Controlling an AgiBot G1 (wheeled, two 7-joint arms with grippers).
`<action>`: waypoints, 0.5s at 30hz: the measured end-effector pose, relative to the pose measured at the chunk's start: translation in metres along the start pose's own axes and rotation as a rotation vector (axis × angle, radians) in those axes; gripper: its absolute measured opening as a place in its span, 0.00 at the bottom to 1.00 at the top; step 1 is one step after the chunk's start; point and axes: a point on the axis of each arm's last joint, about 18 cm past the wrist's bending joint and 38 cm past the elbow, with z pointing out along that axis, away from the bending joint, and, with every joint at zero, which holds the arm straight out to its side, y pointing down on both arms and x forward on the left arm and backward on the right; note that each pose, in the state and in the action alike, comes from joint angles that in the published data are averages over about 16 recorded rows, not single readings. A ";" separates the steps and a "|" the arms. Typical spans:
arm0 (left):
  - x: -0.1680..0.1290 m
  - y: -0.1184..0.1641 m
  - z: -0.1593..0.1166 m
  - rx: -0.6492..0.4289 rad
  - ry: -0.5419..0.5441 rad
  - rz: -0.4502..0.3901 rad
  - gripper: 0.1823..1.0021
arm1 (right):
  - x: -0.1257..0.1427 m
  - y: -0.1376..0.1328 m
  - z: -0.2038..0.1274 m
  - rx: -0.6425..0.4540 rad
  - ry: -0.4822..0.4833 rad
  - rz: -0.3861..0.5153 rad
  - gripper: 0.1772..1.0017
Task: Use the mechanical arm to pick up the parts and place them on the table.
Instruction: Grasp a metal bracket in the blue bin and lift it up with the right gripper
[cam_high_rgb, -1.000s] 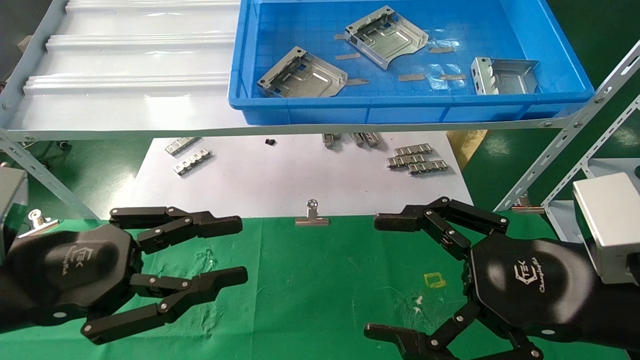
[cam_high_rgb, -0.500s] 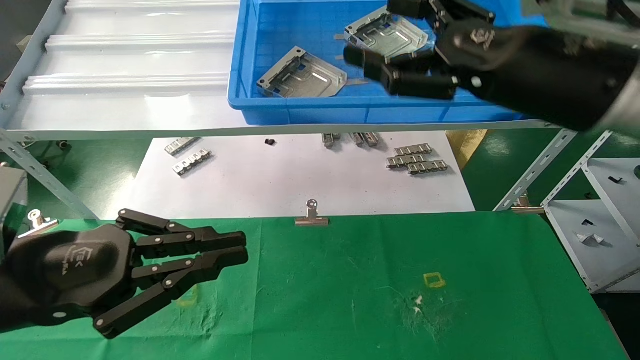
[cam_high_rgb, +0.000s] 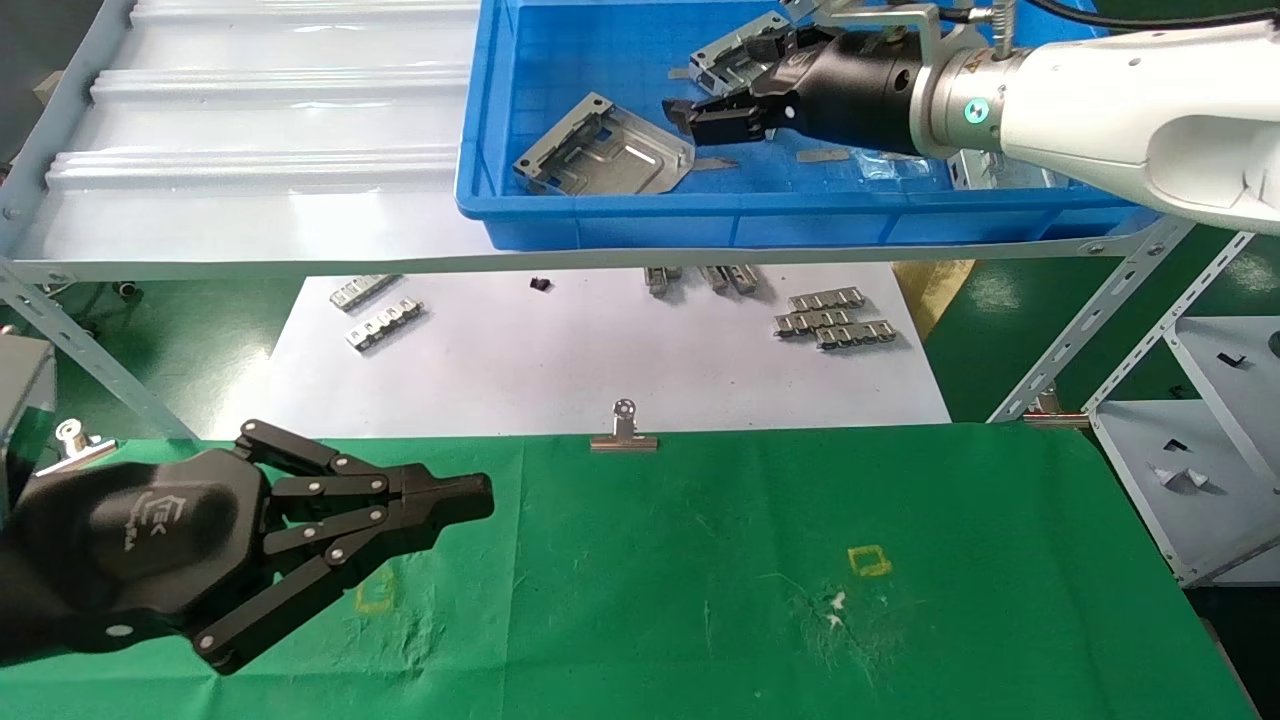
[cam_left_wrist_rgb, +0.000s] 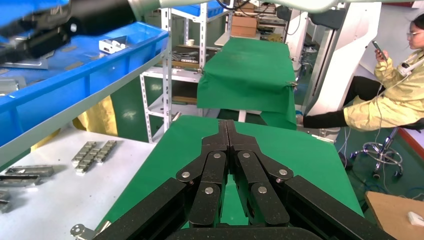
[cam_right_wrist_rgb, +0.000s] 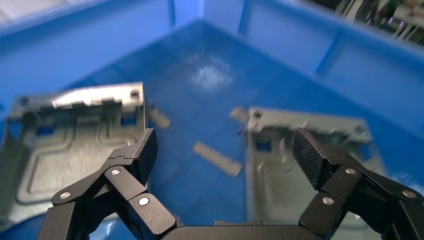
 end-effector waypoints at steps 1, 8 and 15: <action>0.000 0.000 0.000 0.000 0.000 0.000 0.02 | 0.001 0.000 0.003 -0.016 0.008 -0.003 1.00; 0.000 0.000 0.000 0.000 0.000 0.000 0.01 | 0.002 0.004 0.014 -0.089 0.044 -0.009 0.97; 0.000 0.000 0.000 0.000 0.000 0.000 0.01 | 0.005 0.007 0.017 -0.107 0.072 0.010 0.91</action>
